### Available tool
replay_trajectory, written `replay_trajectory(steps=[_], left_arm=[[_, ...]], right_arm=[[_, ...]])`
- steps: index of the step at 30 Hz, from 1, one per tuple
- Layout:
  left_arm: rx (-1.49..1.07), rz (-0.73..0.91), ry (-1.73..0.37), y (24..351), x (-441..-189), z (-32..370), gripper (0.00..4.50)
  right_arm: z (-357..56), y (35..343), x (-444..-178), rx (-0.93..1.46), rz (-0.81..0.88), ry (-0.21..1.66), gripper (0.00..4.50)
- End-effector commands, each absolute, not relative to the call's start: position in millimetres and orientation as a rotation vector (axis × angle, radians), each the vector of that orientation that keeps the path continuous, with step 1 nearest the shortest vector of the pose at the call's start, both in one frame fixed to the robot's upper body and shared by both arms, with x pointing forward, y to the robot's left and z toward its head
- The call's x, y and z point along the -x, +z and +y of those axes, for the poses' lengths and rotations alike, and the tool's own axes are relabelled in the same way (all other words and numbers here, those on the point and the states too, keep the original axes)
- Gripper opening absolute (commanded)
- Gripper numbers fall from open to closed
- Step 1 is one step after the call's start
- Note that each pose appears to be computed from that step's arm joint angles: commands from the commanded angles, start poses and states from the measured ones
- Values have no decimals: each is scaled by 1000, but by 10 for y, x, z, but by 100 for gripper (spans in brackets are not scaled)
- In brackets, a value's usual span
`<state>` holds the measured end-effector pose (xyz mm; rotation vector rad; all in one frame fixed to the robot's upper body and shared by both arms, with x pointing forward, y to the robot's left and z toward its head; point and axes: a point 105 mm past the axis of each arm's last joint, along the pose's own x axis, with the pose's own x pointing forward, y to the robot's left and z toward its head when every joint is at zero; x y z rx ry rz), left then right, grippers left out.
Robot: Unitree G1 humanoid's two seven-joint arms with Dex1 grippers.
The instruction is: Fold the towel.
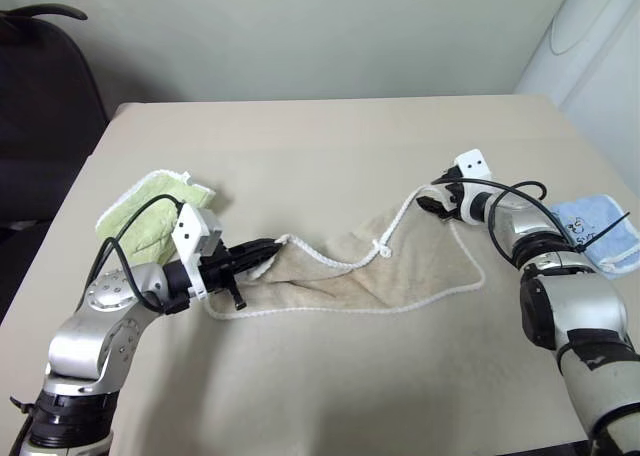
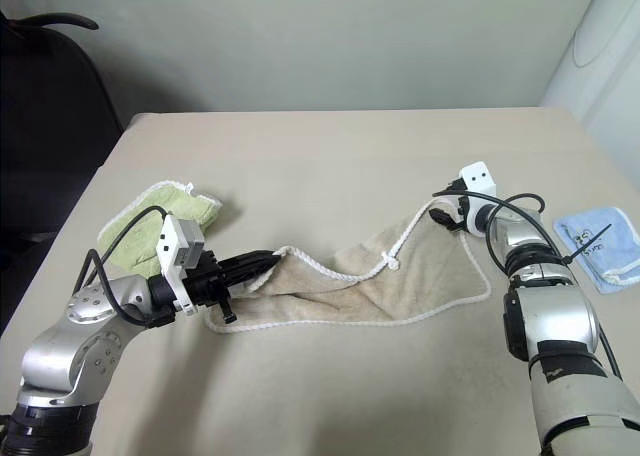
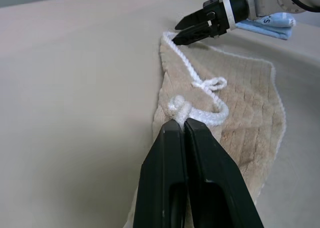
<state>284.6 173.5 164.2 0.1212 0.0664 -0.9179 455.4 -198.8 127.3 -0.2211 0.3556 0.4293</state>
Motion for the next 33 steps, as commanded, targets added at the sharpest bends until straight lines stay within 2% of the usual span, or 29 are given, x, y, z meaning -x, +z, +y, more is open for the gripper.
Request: replay_trajectory(steps=[1,3,6,17,21,26,33], left_arm=[[-139,27,-905,1727,-2850,1741,2],[-140,25,-903,1732,-2853,1736,2],[-141,24,-900,1730,-2841,1729,0],[-134,32,-898,1692,-2831,1709,0],[-127,27,-886,1696,-2839,1716,0],[-79,-58,-753,1876,-2916,1919,0],[57,-250,-506,2408,-3180,2269,0]], right_arm=[[-1989,1407,-4609,243,327,400,450],[-1979,1397,-4613,243,330,396,450],[-2000,1363,-4611,240,340,376,391],[-2065,1365,-4610,158,327,340,14],[-2123,1385,-4603,161,314,331,3],[-2281,1679,-4590,171,196,355,3],[-2606,2182,-4447,173,10,370,3]])
